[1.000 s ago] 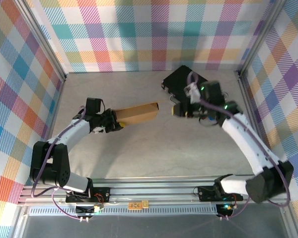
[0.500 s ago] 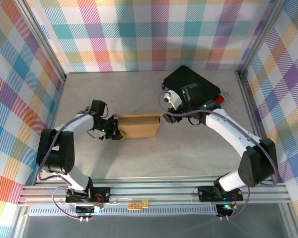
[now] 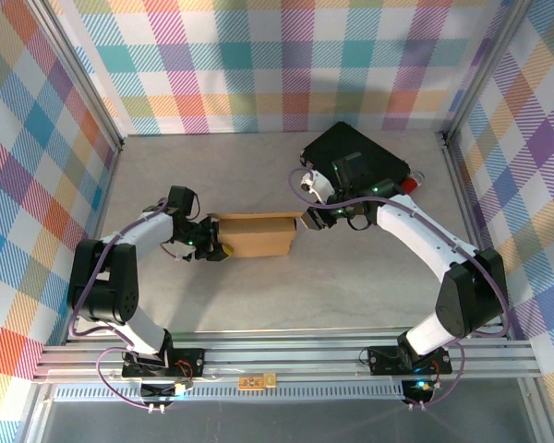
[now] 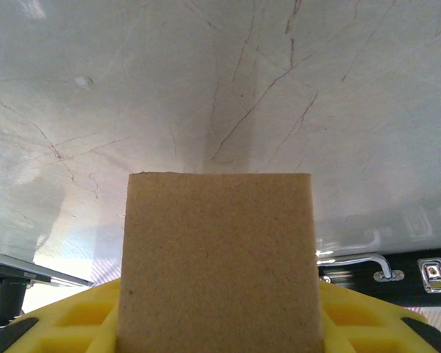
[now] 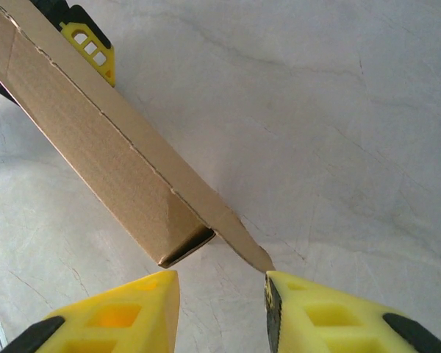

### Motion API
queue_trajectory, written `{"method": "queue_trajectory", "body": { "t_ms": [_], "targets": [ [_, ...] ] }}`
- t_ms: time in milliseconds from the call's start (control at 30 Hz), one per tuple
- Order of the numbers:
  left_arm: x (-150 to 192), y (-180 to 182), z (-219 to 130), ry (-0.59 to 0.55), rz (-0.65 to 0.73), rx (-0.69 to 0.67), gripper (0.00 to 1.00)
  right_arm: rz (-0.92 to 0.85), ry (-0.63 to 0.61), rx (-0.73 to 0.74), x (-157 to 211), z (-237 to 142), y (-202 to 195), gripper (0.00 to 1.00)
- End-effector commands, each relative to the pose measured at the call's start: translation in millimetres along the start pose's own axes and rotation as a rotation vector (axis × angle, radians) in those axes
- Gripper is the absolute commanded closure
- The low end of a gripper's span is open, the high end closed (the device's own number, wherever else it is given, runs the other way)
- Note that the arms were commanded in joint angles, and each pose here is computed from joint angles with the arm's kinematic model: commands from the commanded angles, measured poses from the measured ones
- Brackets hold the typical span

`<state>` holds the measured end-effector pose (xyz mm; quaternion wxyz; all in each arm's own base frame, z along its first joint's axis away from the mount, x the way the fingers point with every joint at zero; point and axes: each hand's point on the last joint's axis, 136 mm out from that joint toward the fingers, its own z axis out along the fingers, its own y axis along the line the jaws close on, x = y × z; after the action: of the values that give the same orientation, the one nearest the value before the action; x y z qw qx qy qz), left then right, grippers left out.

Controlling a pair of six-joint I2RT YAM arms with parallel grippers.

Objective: Fold the paper box

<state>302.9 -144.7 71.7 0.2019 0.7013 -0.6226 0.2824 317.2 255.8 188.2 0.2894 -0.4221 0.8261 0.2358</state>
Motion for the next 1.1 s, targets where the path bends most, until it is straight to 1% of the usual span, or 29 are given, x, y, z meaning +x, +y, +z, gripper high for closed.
{"method": "queue_trajectory", "body": {
  "t_ms": [0,100,167,300,433,533,600,633,833,967,1067],
  "targets": [
    [-3,6,-5,-0.022,-0.011,-0.038,0.99,-0.032,0.025,0.0,2,10,-2,0.63],
    [-4,7,-6,-0.026,-0.019,-0.038,0.99,-0.036,0.031,-0.002,-1,15,-3,0.64],
    [-4,7,-6,-0.028,-0.023,-0.035,0.99,-0.039,0.027,-0.013,-5,16,-1,0.67],
    [-6,7,-5,-0.034,-0.034,-0.038,0.99,-0.037,0.033,-0.014,-8,19,2,0.78],
    [-8,9,-4,-0.039,-0.044,-0.042,1.0,-0.026,0.029,-0.027,-8,18,5,0.84],
    [-10,9,-3,-0.041,-0.056,-0.034,1.0,-0.02,0.03,-0.038,-8,16,9,0.91],
    [-10,7,-3,-0.042,-0.061,-0.029,1.0,-0.01,0.035,-0.047,-8,15,11,0.98],
    [-11,7,-2,-0.042,-0.065,-0.027,1.0,-0.005,0.041,-0.05,-8,16,13,1.0],
    [-11,4,-3,-0.045,-0.076,-0.019,1.0,0.079,0.079,-0.057,-12,15,19,1.0],
    [-11,4,-3,-0.046,-0.083,-0.013,1.0,0.162,0.123,-0.056,-16,15,25,1.0],
    [-11,4,-3,-0.043,-0.088,-0.009,1.0,0.236,0.154,-0.03,-14,16,25,1.0]
  ]
}}
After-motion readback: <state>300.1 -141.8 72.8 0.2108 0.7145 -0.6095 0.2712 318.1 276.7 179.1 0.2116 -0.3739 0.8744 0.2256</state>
